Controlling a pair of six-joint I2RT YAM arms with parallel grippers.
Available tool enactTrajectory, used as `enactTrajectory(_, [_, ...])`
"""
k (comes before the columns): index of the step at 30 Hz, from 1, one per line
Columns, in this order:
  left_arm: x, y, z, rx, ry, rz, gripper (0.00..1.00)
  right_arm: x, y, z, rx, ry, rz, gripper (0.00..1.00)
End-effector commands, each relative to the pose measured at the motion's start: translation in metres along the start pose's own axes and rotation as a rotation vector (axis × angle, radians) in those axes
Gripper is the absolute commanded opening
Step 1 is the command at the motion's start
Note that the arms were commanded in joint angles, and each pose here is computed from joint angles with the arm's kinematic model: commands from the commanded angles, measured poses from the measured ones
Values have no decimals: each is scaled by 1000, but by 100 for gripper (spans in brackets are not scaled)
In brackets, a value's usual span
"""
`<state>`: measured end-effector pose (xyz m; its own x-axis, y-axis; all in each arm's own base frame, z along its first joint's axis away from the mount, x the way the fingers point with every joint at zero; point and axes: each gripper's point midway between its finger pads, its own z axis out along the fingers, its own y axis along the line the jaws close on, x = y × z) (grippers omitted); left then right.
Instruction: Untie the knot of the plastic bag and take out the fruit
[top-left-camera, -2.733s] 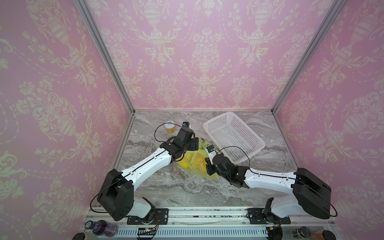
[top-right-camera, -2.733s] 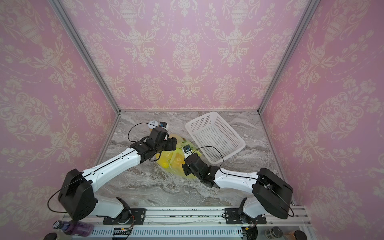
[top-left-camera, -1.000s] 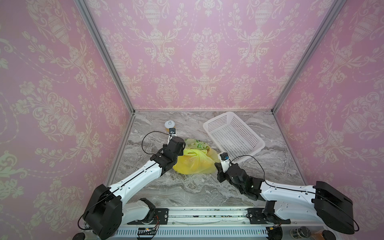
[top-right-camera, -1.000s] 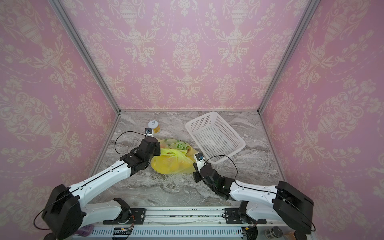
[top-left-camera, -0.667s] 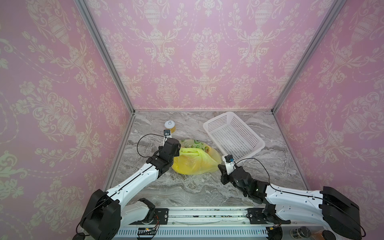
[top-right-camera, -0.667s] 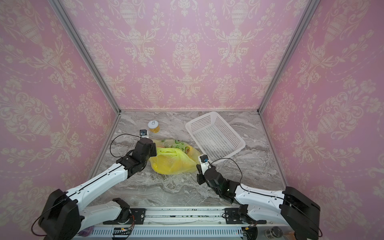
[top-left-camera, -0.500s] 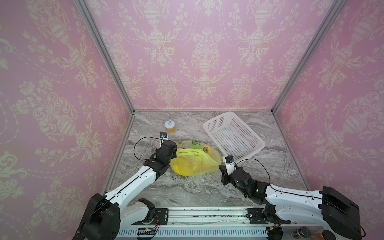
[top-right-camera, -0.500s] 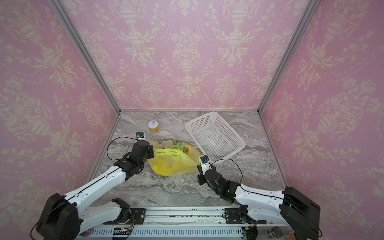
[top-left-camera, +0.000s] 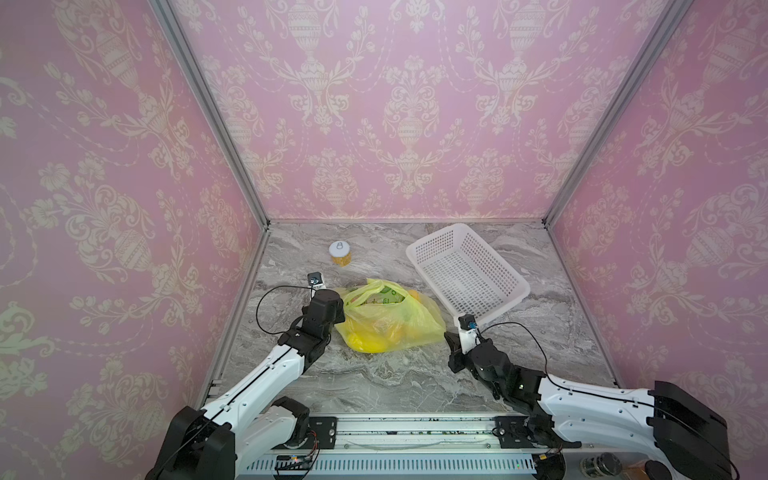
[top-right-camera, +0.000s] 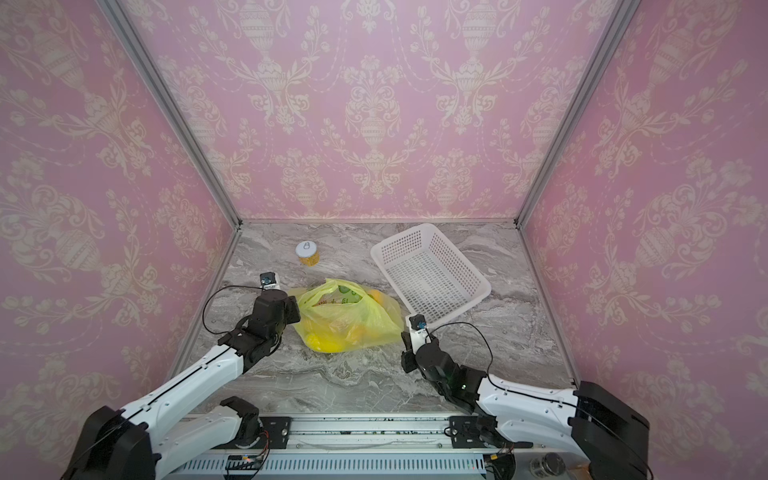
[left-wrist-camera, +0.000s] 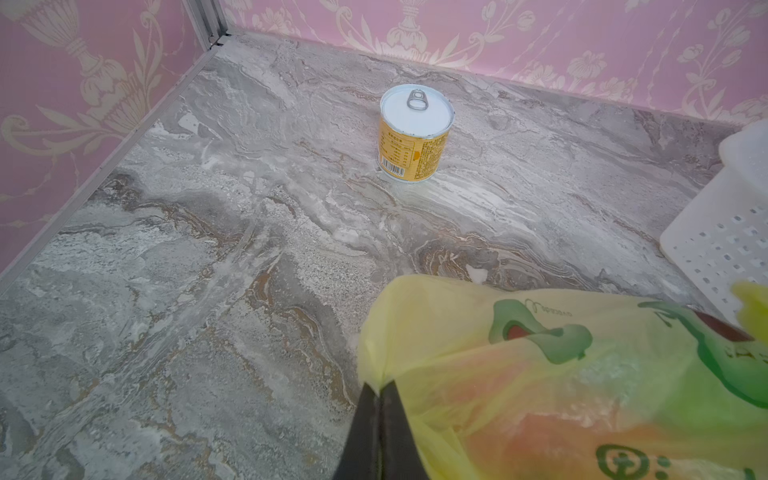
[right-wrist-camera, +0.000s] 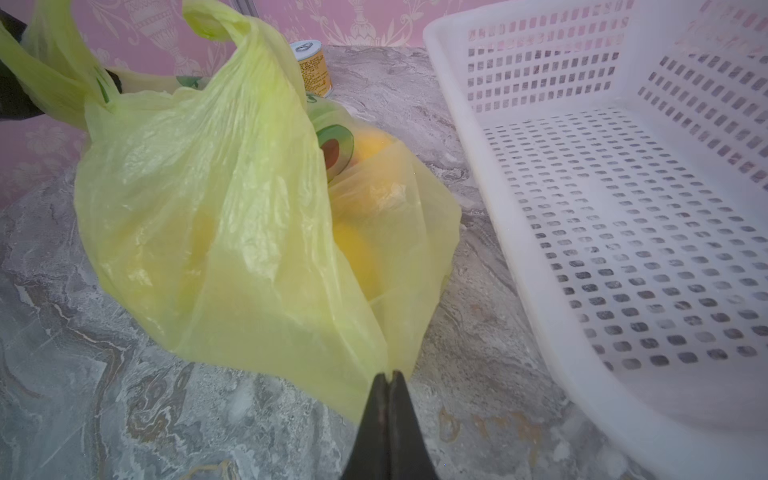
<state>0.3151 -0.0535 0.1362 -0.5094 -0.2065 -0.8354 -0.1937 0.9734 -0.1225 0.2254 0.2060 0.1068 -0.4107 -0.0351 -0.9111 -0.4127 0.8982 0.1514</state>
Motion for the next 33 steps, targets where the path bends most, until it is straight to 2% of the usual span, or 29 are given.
enactTrajectory(1, [1,5,-4,9,-12,-39,0,-5,-9,-4,32,-45,18,2])
enactTrajectory(3, [3,6,-6,14,-7,-41,0,-7,-7,-6,18,-56,17,6])
enactTrajectory(5, [4,7,-9,20,-3,-44,5,-9,-6,-8,5,-63,20,17])
enactTrajectory(8, [4,10,-14,12,0,-47,26,-14,0,-11,-30,-77,30,48])
enactTrajectory(10, [2,12,-17,12,-5,-51,45,-18,5,-14,-60,-80,34,60])
enactTrajectory(12, [-1,13,-21,14,-12,-53,55,-24,10,-16,-78,-74,40,67])
enactTrajectory(16, [-9,17,-31,10,-39,-61,70,-39,17,-23,-106,-74,49,76])
enactTrajectory(19, [-16,18,-39,17,-72,-68,76,-48,20,-25,-106,-75,49,81])
enactTrajectory(23, [-23,2,-50,131,-111,-33,81,-58,28,-22,-112,-54,44,85])
enactTrajectory(29, [-29,-34,-77,238,-223,111,94,-75,62,-4,-198,-16,30,90])
enactTrajectory(33, [-26,-59,-78,259,-225,219,99,-81,87,21,-216,64,-4,89])
